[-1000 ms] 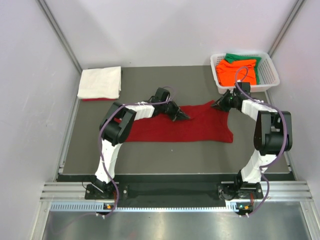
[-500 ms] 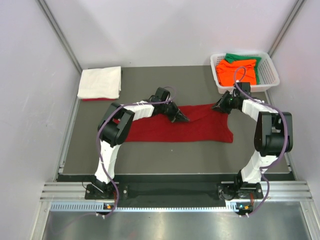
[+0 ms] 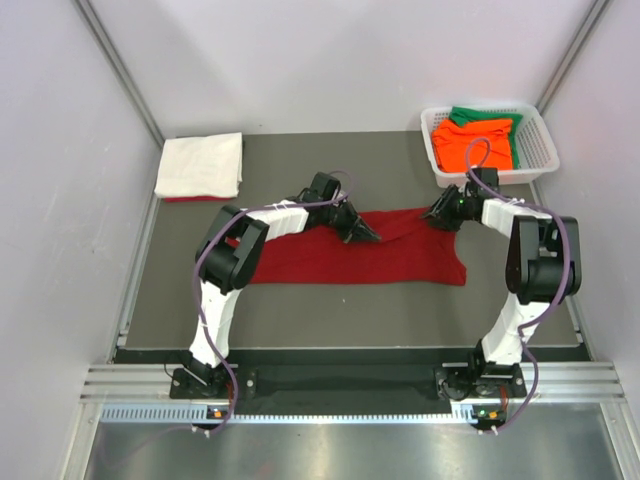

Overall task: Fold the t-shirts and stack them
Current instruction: Fold the tshirt

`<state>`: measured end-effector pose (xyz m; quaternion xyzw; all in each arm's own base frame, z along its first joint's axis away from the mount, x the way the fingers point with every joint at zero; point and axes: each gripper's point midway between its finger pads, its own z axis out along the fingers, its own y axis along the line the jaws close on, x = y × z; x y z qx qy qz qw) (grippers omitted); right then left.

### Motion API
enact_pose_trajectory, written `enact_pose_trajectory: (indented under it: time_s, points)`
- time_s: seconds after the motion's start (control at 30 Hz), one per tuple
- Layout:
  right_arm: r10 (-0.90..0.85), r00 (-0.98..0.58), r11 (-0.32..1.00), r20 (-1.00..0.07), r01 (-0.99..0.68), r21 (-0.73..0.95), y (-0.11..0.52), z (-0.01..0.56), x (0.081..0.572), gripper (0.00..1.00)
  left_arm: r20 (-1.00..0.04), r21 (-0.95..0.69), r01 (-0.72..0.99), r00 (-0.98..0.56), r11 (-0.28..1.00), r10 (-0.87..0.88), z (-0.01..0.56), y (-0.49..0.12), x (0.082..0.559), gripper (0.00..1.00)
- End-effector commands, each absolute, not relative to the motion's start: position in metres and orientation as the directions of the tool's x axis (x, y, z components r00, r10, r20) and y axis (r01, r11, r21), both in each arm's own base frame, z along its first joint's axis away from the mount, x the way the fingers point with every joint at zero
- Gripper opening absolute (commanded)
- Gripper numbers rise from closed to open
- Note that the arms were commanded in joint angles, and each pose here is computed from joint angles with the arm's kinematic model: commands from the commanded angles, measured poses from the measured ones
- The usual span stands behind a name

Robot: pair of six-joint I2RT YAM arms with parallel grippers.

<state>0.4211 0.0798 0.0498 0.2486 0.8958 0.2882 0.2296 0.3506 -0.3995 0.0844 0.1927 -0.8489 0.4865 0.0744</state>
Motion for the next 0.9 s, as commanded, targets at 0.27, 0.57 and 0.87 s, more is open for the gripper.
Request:
enact_pose_trajectory:
  time_s: [0.27, 0.57, 0.87]
  points:
    - [0.59, -0.746, 0.718, -0.307, 0.312, 0.623, 0.063, 0.042, 0.438, 0.28, 0.288, -0.834, -0.352, -0.935, 0.425, -0.209, 0.104, -0.405, 0.354, 0.0]
    - [0.607, -0.738, 0.709, -0.295, 0.334, 0.621, 0.061, 0.029, 0.44, 0.36, 0.298, -0.831, -0.361, -0.931, 0.424, -0.209, 0.101, -0.407, 0.357, 0.0]
    - [0.596, -0.737, 0.69, -0.318, 0.268, 0.672, 0.068, 0.043, 0.458, 0.0, 0.308, -0.824, -0.37, -0.928, 0.43, -0.209, 0.097, -0.406, 0.356, 0.0]
